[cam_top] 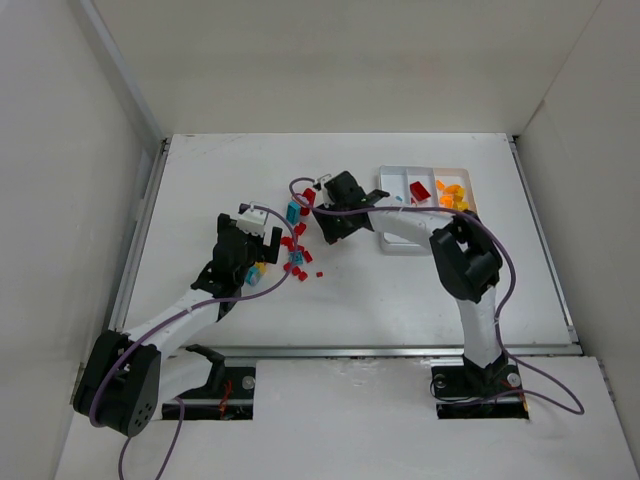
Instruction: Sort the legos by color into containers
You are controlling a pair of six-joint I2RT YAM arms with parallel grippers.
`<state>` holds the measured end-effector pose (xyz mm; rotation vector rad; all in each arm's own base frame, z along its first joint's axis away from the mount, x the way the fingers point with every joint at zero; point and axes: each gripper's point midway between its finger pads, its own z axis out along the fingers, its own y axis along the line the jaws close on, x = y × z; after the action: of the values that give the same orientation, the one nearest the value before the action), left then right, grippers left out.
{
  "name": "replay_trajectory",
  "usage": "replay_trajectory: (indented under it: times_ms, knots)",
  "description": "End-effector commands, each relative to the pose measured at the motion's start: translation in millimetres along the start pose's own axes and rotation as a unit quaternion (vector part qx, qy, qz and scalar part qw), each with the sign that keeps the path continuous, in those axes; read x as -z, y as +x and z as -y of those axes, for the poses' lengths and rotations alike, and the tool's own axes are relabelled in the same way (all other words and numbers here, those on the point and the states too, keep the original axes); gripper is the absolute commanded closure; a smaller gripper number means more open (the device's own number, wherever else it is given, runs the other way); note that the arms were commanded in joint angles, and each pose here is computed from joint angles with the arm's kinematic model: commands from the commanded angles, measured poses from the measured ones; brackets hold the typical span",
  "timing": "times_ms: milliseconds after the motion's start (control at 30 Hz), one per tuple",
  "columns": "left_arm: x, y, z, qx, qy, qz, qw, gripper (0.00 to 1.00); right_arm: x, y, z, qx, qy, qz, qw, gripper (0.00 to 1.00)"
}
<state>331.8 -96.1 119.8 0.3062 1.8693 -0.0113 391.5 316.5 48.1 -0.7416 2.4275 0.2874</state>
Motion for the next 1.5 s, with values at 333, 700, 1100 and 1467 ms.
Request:
replay_trajectory:
  times_ms: [333, 700, 1100, 1467]
  knots:
    - [2, -15, 0, 0.009, 0.004, 0.03, 1.0, 0.0, -14, 8, -12, -0.002, -0.003, -0.022, 1.0, 0.42]
    - [2, -15, 0, 0.009, 0.004, 0.03, 1.0, 0.0, -17, -2, -14, -0.007, -0.004, -0.012, 1.0, 0.65]
    - [-1, -20, 6, -0.011, 0.023, 0.038, 0.999, 0.0, 39, -48, 30, -0.08, 0.004, 0.07, 0.994, 1.0]
    - [-14, -31, 34, -0.039, 0.1, 0.025, 0.994, 0.14, 102, -14, 197, -0.201, 0.181, 0.09, 0.959, 1.0]
